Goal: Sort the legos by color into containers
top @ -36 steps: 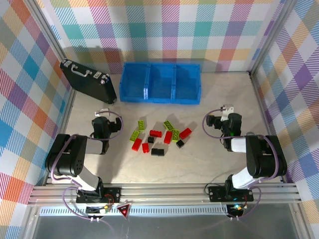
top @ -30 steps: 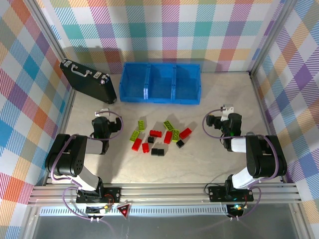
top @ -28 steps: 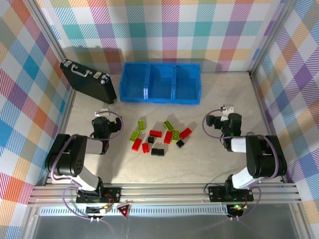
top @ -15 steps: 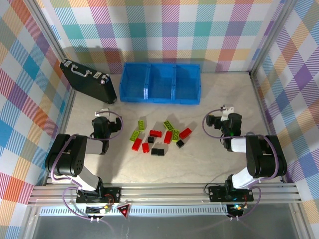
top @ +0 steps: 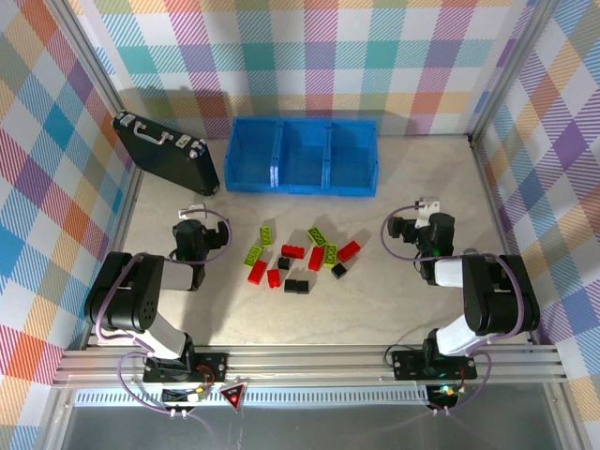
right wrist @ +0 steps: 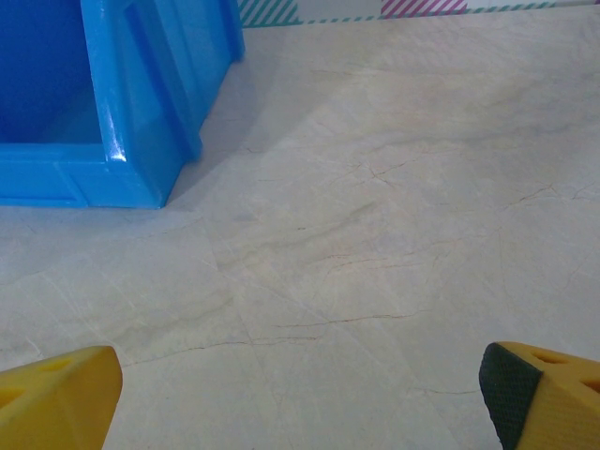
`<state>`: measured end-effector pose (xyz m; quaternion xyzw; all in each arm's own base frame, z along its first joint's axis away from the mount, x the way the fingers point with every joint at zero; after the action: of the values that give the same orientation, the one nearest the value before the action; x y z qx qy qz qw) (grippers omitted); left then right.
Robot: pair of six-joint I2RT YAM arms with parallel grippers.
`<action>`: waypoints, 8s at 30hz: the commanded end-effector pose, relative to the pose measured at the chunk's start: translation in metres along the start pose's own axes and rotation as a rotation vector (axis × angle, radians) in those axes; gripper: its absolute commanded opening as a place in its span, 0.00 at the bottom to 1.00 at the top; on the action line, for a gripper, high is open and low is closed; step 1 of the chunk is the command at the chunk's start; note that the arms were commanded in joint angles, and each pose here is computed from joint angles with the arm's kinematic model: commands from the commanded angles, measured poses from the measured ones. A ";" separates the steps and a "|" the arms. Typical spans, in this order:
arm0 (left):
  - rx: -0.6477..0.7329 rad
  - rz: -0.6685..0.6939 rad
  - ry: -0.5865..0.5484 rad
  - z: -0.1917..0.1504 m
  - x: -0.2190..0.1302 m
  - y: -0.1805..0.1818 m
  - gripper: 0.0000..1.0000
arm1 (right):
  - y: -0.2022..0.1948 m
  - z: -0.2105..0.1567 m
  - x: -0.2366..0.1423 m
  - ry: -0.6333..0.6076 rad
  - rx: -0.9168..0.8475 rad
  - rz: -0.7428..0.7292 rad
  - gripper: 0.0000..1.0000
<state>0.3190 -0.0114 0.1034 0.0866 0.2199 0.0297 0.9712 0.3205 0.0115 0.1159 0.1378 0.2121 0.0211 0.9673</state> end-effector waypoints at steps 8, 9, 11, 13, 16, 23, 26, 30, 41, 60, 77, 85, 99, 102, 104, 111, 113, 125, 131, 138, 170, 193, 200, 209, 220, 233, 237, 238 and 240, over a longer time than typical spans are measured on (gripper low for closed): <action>0.025 0.042 -0.023 0.040 -0.012 0.003 1.00 | 0.014 0.043 -0.010 0.059 0.019 0.002 0.99; 0.030 0.050 -0.014 0.042 -0.014 0.003 1.00 | 0.016 0.047 -0.013 0.063 0.031 0.003 0.99; 0.020 0.081 0.025 0.049 -0.017 0.005 1.00 | 0.020 0.053 -0.019 0.092 0.064 0.014 0.99; -0.024 0.120 0.060 0.060 -0.019 0.008 1.00 | 0.026 0.058 -0.025 0.141 0.100 0.040 1.00; -0.104 0.095 0.086 0.071 -0.027 0.008 1.00 | 0.032 0.063 -0.033 0.237 0.182 0.050 0.96; -0.190 -0.043 0.252 0.097 -0.049 -0.002 0.93 | 0.063 0.054 -0.047 0.501 0.235 0.061 0.87; -0.183 -0.108 0.274 0.107 -0.060 -0.006 0.93 | 0.078 0.048 -0.053 0.628 0.261 0.072 0.83; -0.133 -0.184 0.305 0.117 -0.078 -0.007 0.98 | 0.101 0.039 -0.060 0.723 0.263 0.033 0.80; 0.031 -0.240 0.322 0.145 -0.109 0.000 1.00 | 0.145 0.008 -0.071 0.710 0.535 -0.284 0.81; -0.039 -0.269 0.276 0.132 -0.102 0.001 1.00 | 0.182 -0.032 -0.039 0.816 0.713 -0.673 0.64; -0.025 -0.238 0.277 0.131 -0.103 0.005 1.00 | 0.185 -0.064 -0.002 0.829 0.660 -0.721 0.58; -0.014 -0.224 0.284 0.130 -0.101 0.006 1.00 | 0.183 -0.070 0.004 0.816 0.647 -0.738 0.52; -0.010 -0.222 0.286 0.129 -0.101 0.006 1.00 | 0.181 -0.060 0.000 0.777 0.637 -0.730 0.41; -0.010 -0.225 0.284 0.129 -0.101 0.006 1.00 | 0.182 -0.057 -0.003 0.773 0.635 -0.725 0.40; -0.010 -0.225 0.284 0.129 -0.101 0.006 1.00 | 0.181 -0.052 -0.005 0.764 0.630 -0.714 0.39; 0.000 -0.216 0.289 0.129 -0.102 0.007 1.00 | 0.191 -0.030 -0.010 0.771 0.409 -0.484 0.39; 0.007 -0.200 0.292 0.128 -0.102 0.008 1.00 | 0.196 -0.024 -0.013 0.789 0.308 -0.377 0.40; 0.011 -0.196 0.272 0.129 -0.105 0.009 1.00 | 0.208 0.027 -0.002 0.736 -0.214 -0.186 0.37; 0.013 -0.207 0.283 0.128 -0.103 0.008 1.00 | 0.217 0.063 0.035 0.709 -0.239 -0.111 0.36; 0.018 -0.222 0.318 0.123 -0.099 0.005 1.00 | 0.209 0.094 0.092 0.690 -0.166 -0.077 0.36; 0.030 -0.220 0.311 0.123 -0.104 0.007 1.00 | 0.127 0.093 0.159 0.722 -0.203 -0.292 0.40; 0.001 -0.227 0.313 0.122 -0.101 0.005 1.00 | 0.158 0.126 0.163 0.633 0.007 -0.130 0.49; -0.068 -0.269 0.341 0.131 -0.101 -0.001 0.98 | 0.180 0.150 0.117 0.624 -0.013 -0.070 0.48; -0.168 -0.354 0.371 0.145 -0.106 -0.022 0.95 | 0.196 0.135 0.045 0.660 0.027 0.008 0.49; -0.053 -0.377 0.516 0.124 -0.092 -0.093 0.92 | 0.176 0.072 -0.020 0.749 0.101 0.027 0.49; 0.016 -0.274 0.661 0.096 -0.072 -0.146 0.96 | 0.147 0.041 -0.058 0.781 0.103 -0.040 0.50; 0.047 -0.207 0.720 0.094 -0.060 -0.148 0.93 | 0.145 0.041 -0.064 0.779 0.112 -0.043 0.50; 0.047 -0.203 0.726 0.093 -0.057 -0.149 0.91 | 0.145 0.041 -0.064 0.778 0.112 -0.043 0.50; 0.025 -0.214 0.751 0.089 -0.048 -0.151 0.80 | 0.144 0.041 -0.066 0.778 0.114 -0.047 0.50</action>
<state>0.3134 -0.1833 0.1769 0.0642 0.5513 -0.0658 0.8292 0.2859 0.1343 0.2138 0.1614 0.5725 0.0406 0.8028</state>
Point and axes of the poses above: each hand's point on the last joint's axis, 136 mm out from that joint toward the fingers, its own x axis out along the fingers, its own y axis along the line the jaws close on, z = x × y, the point moved 8 cm from there along -x, back along the fingers, and after that the axes turned 13 degrees about x, right-handed, at the moved point
